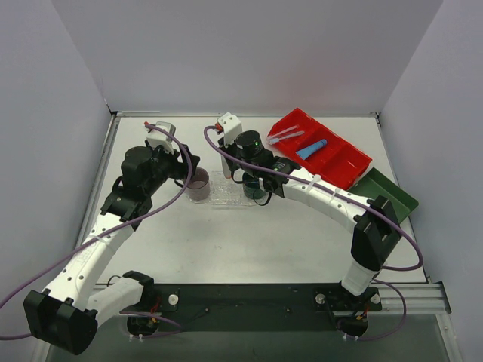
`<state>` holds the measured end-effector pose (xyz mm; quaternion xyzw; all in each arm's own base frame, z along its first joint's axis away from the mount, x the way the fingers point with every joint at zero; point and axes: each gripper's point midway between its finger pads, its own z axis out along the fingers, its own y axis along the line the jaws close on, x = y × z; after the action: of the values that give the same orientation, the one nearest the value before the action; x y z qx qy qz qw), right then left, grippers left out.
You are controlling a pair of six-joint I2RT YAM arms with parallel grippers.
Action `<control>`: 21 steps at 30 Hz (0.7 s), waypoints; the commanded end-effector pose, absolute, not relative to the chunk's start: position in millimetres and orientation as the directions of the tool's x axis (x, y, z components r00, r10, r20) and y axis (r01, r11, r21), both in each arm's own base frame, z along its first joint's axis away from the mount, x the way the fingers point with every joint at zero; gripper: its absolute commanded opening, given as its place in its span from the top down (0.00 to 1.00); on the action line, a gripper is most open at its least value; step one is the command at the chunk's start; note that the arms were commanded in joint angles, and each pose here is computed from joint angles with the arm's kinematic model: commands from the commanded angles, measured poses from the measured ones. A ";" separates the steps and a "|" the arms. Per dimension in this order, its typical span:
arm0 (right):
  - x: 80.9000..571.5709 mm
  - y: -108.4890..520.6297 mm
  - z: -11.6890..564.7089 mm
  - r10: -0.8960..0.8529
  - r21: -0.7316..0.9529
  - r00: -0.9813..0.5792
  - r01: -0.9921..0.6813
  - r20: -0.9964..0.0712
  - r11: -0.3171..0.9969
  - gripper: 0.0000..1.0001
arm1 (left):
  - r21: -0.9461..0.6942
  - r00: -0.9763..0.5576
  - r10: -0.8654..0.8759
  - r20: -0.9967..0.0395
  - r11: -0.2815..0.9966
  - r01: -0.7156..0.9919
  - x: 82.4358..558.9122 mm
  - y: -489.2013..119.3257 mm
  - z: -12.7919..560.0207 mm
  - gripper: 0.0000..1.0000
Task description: Prepare toiletry sets of a toothbrush and toothpaste on the tray
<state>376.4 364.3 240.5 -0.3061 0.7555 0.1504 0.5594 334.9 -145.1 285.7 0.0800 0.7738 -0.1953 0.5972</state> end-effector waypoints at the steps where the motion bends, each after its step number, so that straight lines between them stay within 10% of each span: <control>1: 379.1 365.0 281.9 -0.195 -0.081 -0.120 -0.616 -0.973 0.784 1.00 | -0.202 -0.246 -0.116 -0.962 0.909 0.364 338.3 -144.6 296.5 0.23; 21: 373.1 358.1 288.6 -0.169 -0.051 -0.140 -0.602 -0.976 0.797 1.00 | -0.208 -0.252 -0.119 -0.960 0.907 0.365 339.6 -145.4 295.0 0.23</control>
<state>377.7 362.3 239.7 -0.2907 0.7622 0.1578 0.5564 337.0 -144.5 282.1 0.0784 0.7773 -0.1936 0.5934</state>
